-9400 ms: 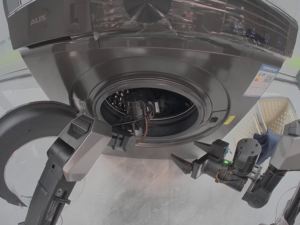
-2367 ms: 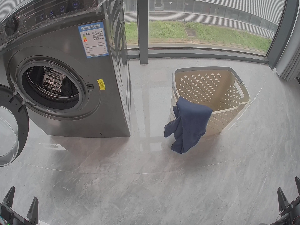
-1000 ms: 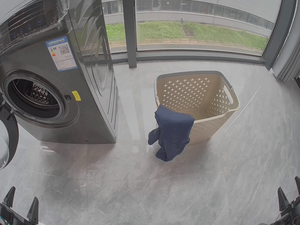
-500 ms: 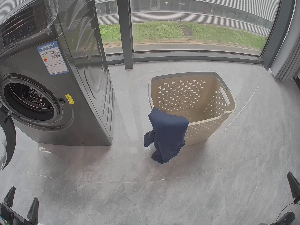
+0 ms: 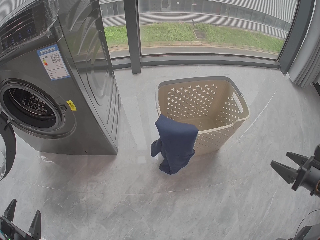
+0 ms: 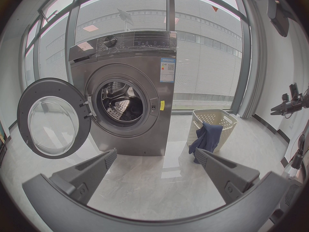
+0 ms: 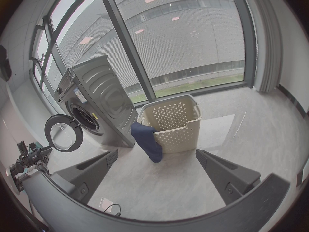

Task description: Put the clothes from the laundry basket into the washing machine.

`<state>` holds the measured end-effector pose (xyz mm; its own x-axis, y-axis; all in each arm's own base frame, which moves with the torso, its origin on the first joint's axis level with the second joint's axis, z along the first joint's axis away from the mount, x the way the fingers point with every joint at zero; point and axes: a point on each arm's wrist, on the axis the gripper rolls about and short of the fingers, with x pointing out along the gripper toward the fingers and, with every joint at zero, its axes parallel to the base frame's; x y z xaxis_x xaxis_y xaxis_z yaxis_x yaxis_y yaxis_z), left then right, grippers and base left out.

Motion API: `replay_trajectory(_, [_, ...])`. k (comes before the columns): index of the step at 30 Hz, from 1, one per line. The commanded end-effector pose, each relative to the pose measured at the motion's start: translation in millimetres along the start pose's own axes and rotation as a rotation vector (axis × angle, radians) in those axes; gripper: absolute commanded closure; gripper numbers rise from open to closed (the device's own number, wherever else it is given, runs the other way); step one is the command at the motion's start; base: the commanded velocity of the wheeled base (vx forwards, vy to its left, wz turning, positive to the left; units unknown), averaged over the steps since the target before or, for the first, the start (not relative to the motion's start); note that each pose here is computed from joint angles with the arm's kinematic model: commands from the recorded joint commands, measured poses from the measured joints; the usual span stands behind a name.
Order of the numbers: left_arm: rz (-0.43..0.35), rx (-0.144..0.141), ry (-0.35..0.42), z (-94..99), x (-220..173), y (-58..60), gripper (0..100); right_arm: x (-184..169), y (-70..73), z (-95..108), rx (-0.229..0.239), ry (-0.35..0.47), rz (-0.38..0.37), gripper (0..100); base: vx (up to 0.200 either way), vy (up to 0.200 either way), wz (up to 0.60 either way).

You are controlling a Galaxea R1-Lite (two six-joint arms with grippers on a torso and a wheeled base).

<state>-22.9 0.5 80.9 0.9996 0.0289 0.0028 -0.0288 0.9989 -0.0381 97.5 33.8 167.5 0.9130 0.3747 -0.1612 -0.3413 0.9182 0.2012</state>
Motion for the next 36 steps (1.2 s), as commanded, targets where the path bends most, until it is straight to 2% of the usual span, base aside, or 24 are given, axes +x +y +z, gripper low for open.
replay_trajectory(1, [-0.002,0.0,0.011,-5.0,0.8,0.2,0,78.4,15.9,-17.6,0.007,0.193,0.096,0,0.0,0.0,0.0])
replay_trajectory(7, [-0.001,0.0,0.01,-5.0,0.8,0.1,0,111.4,29.6,-37.5,0.003,0.268,0.148,0,0.0,0.0,0.0])
replay_trajectory(9, [-0.001,0.0,0.009,-4.6,0.6,0.1,0,120.8,31.7,-41.2,0.0,0.267,0.153,0,0.0,0.0,0.0])
replay_trajectory(15, [-0.003,-0.002,0.009,-4.6,0.6,0.1,0,147.7,36.5,-50.5,-0.006,0.245,0.113,0,0.2,0.0,0.0])
replay_trajectory(25, [-0.001,-0.006,0.009,-4.6,0.6,0.1,0,182.9,50.3,-58.5,-0.011,0.26,0.138,0,0.0,0.0,0.0])
replay_trajectory(36, [-0.002,-0.008,0.009,-4.6,0.6,0.1,0,228.0,63.6,-69.6,-0.021,0.247,0.115,0,0.0,0.0,0.0])
